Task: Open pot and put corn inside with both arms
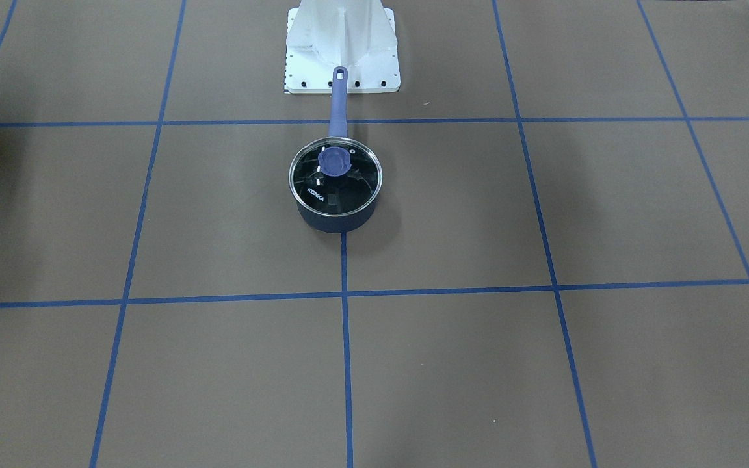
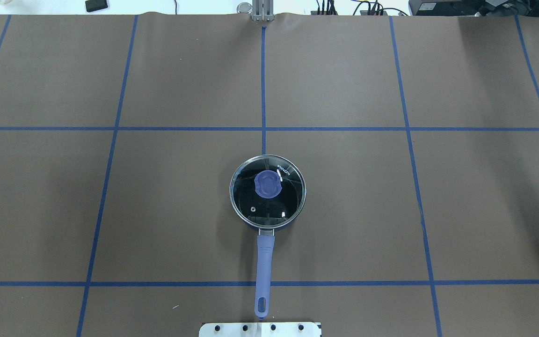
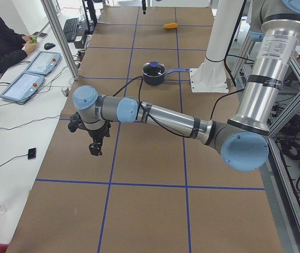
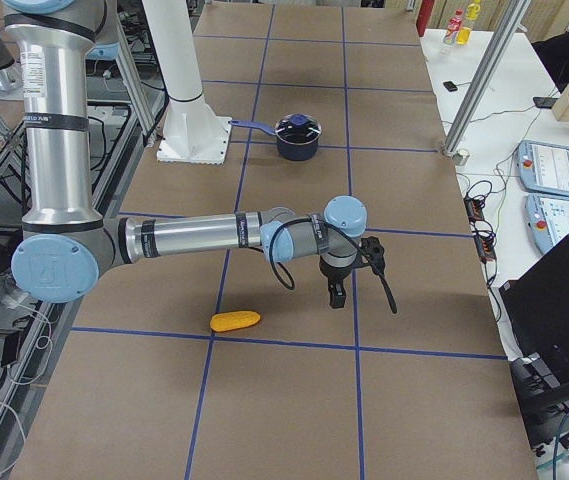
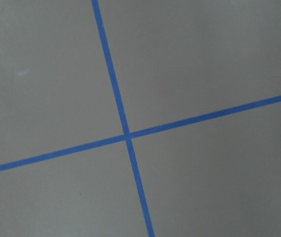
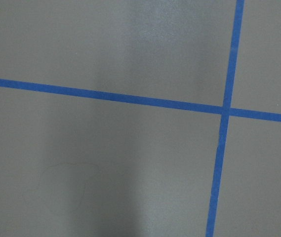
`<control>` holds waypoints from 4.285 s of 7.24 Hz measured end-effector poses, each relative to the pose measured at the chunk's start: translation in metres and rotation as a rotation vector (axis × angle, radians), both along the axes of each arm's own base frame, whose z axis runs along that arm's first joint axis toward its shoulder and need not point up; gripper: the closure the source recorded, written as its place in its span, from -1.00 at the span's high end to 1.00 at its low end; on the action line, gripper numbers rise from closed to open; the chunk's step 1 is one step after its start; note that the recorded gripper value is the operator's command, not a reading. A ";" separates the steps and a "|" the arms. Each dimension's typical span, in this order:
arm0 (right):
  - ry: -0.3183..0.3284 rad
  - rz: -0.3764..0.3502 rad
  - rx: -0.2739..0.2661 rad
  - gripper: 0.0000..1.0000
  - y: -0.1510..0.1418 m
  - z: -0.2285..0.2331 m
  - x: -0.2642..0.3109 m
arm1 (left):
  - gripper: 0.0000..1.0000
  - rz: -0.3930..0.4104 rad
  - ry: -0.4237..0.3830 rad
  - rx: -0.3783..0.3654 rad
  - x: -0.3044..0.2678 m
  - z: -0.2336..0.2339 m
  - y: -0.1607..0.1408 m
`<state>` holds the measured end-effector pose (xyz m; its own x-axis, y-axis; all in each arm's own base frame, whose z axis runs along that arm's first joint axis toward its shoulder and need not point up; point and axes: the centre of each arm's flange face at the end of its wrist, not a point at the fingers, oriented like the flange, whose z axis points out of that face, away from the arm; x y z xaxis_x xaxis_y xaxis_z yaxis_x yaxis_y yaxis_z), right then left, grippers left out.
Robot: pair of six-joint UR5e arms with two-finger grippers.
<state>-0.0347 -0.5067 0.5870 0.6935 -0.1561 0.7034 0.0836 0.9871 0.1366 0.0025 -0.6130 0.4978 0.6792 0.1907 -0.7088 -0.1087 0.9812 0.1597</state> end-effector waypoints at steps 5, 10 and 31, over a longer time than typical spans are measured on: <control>-0.013 -0.019 0.055 1.00 0.018 -0.009 0.002 | 0.97 -0.028 0.090 -0.074 0.194 -0.191 -0.044; -0.003 -0.022 0.041 1.00 0.056 0.017 0.007 | 0.97 -0.039 0.090 -0.053 0.390 -0.368 0.006; 0.058 -0.316 -0.038 1.00 0.205 0.097 -0.057 | 0.99 0.131 0.063 -0.025 0.561 -0.416 0.168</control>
<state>-0.0920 -0.3021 0.6841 0.6537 -0.3446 0.6737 0.3935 0.9153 0.0864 0.5639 -0.4447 0.0820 0.6040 0.2562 -0.7547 -0.2263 0.9631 0.1458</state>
